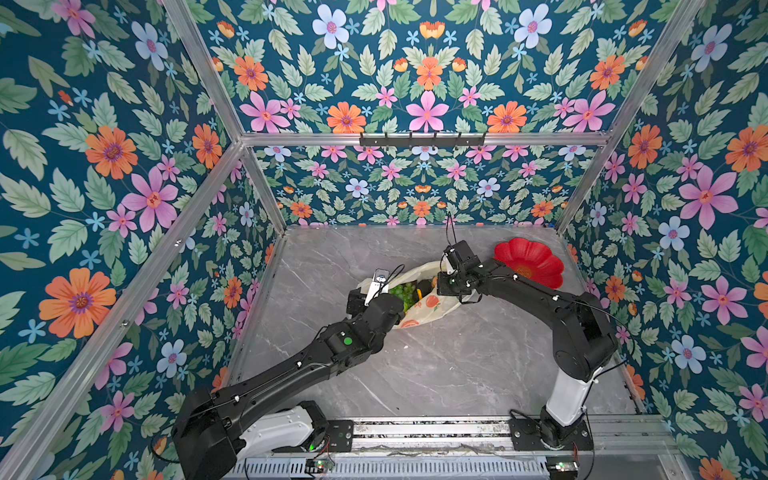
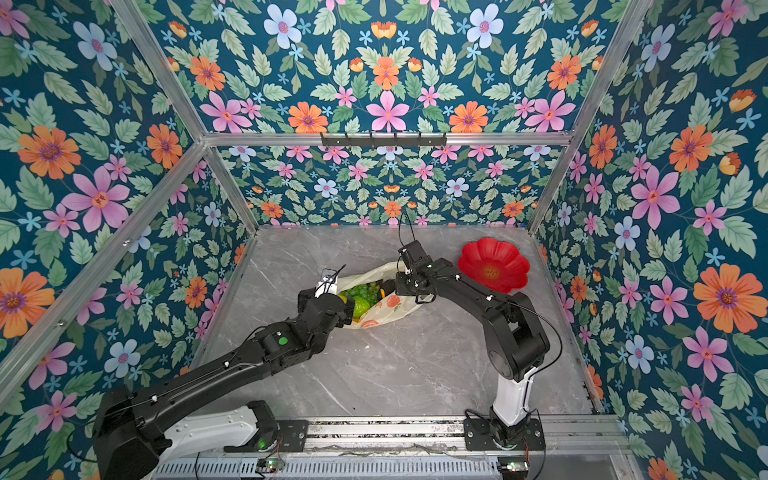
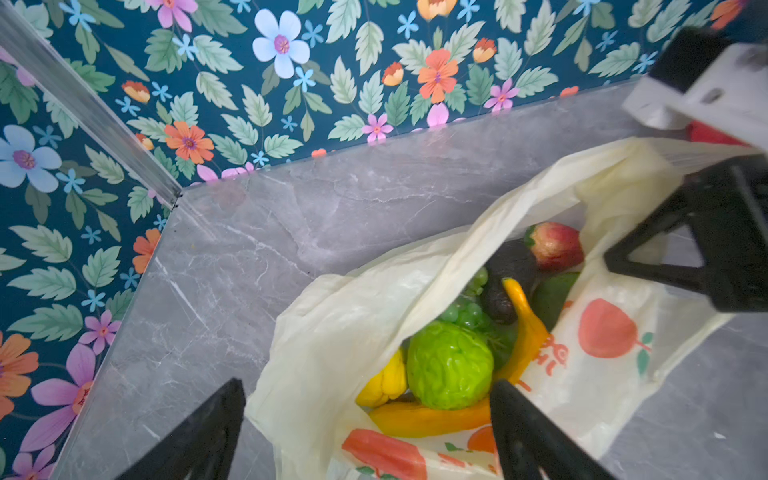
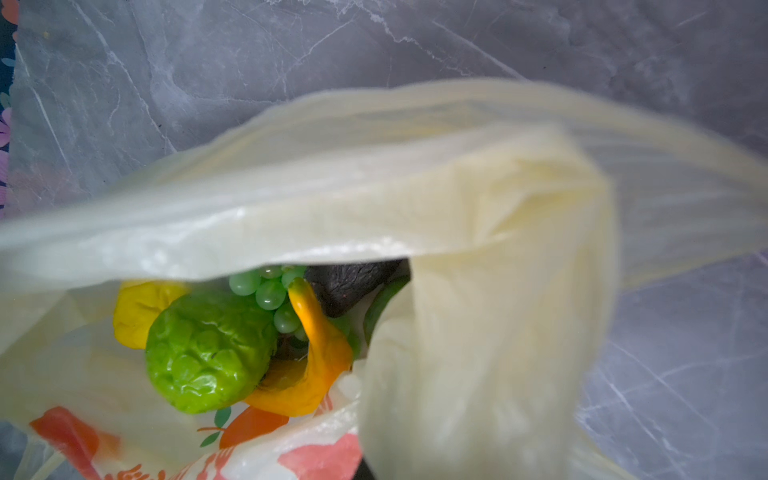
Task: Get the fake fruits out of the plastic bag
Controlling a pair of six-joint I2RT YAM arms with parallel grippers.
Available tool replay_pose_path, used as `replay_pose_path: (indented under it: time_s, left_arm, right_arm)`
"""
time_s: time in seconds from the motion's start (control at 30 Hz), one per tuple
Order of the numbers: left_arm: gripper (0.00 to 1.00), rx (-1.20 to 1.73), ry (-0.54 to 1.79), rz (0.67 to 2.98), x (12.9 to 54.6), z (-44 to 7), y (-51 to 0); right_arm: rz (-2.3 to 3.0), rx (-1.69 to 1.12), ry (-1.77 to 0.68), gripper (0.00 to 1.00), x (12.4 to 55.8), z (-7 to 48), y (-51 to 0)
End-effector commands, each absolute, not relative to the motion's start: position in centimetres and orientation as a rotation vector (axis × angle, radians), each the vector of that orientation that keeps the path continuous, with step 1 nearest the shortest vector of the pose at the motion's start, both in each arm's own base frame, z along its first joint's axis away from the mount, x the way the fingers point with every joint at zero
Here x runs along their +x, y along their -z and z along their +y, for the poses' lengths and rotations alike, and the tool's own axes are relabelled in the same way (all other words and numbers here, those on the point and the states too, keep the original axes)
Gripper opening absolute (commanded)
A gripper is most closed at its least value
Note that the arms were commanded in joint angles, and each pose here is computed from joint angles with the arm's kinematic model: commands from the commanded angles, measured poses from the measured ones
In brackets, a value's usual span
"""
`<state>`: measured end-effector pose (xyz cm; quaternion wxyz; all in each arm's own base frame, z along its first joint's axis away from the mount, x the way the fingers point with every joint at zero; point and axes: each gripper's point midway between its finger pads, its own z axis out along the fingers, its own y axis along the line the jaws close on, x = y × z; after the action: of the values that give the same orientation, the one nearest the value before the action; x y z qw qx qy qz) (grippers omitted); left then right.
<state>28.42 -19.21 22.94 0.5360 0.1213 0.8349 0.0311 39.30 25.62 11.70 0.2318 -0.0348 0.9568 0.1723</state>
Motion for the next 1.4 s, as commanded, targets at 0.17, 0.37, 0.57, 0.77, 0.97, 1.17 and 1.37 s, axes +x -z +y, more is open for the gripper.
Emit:
replay_pose_path:
  time_s: [0.17, 0.37, 0.57, 0.77, 0.97, 1.17, 1.37]
  left_arm:
    - [0.87, 0.629, -0.133, 2.154, 28.9, -23.6, -15.9]
    - [0.83, 0.485, -0.298, 2.191, 32.9, -21.0, -14.4]
    - [0.88, 0.347, -0.301, 2.183, 36.5, -18.5, -14.4]
    - [0.90, 0.328, -0.333, 2.227, 39.3, -17.5, -12.4]
    - [0.94, 0.411, -0.329, 2.281, 40.2, -18.1, -9.8]
    - [0.89, 0.385, -0.304, 2.299, 40.9, -17.6, -8.9]
    - [0.61, 0.368, -0.183, 2.354, 41.7, -17.7, -7.2]
  right_arm:
    - [2.618, -0.086, -0.455, 0.02, 39.3, 25.1, -12.3]
    - [2.620, -0.087, -0.463, 0.02, 39.0, 25.0, -12.2]
    - [2.624, -0.087, -0.464, 0.01, 38.5, 24.8, -11.9]
    - [2.621, -0.092, -0.473, 0.02, 38.4, 24.9, -12.1]
    - [2.604, -0.091, -0.476, 0.01, 38.7, 24.7, -12.9]
    - [2.587, -0.095, -0.491, 0.00, 39.0, 24.6, -13.6]
    - [2.586, -0.085, -0.510, 0.00, 39.2, 24.5, -13.8]
